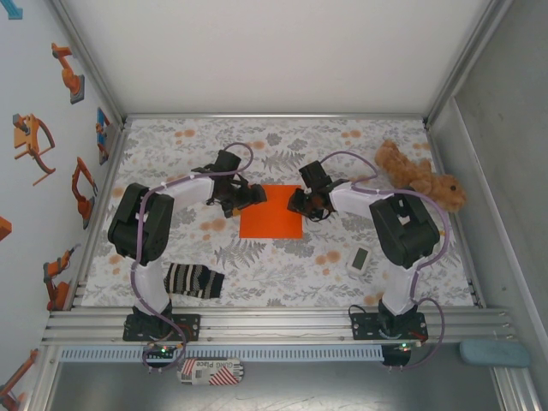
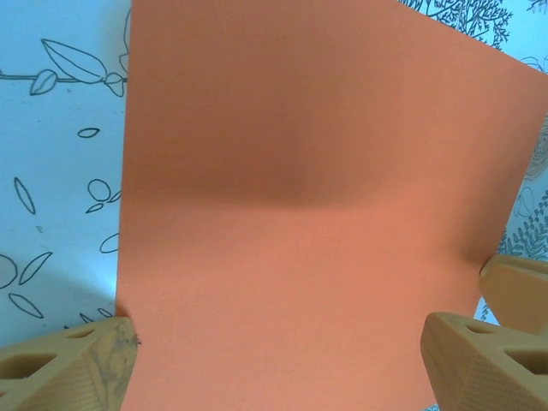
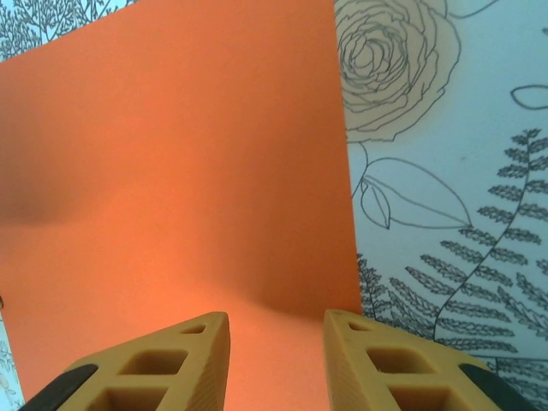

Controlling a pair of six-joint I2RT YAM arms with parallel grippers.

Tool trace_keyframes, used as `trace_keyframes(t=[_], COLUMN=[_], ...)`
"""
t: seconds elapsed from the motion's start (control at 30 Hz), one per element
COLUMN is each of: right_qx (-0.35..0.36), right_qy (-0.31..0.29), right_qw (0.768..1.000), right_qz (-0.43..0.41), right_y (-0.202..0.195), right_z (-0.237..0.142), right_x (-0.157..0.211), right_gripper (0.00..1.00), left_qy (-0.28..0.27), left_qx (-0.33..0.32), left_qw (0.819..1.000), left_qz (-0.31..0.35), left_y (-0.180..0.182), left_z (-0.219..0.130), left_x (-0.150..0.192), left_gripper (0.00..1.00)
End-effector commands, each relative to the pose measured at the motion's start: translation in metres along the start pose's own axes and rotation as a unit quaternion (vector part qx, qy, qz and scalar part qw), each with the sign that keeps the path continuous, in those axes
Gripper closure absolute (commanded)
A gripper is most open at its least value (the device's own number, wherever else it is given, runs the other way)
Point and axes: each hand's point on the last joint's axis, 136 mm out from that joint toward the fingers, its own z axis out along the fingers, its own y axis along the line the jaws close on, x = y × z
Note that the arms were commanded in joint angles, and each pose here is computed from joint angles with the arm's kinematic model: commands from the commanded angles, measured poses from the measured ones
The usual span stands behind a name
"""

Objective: Fold a paper plane with a square sheet of paper (pick it up from the middle)
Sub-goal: First fold in half a square sheet of paper at the center of the table.

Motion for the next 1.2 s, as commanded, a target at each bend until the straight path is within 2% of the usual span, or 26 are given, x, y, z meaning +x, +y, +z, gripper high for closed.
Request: trace_keyframes(t=[0.0,0.17,0.33,0.5,0.77,1.03,1.17], right_qx=[0.011,0.014,0.013,0.017,0.019,-0.021,-0.011], right_qy=[0.017,0.024,0.018,0.022,0.021,-0.007,-0.021], right_qw=[1.000,1.000,1.000,1.000,1.000,1.000,1.000], right_qz=[0.007,0.011,0.009,0.012,0.011,-0.005,-0.008], right_y=[-0.010,-0.012,-0.011,-0.015,-0.016,0.004,0.001], right_z=[0.010,0.014,0.011,0.013,0.013,-0.003,-0.011], right_x=[0.007,0.010,0.007,0.009,0.009,-0.002,-0.006], right_gripper=[0.66,0.66,0.66,0.66,0.66,0.69,0.69], left_qy=[0.017,0.011,-0.019,-0.038,-0.008,0.017,0.020], left_qx=[-0.017,-0.024,-0.003,-0.002,0.019,-0.015,-0.034], left_qw=[1.000,1.000,1.000,0.999,1.000,1.000,0.999], left_qz=[0.004,0.008,0.022,0.026,0.019,0.010,0.005], left_y=[0.007,0.007,-0.011,-0.014,-0.019,-0.001,0.010], left_z=[0.006,-0.001,-0.023,-0.030,-0.006,0.009,0.013], left_x=[0.006,0.005,-0.005,-0.012,-0.010,-0.003,0.001], left_gripper=[0.13,0.13,0.13,0.13,0.13,0.13,0.13])
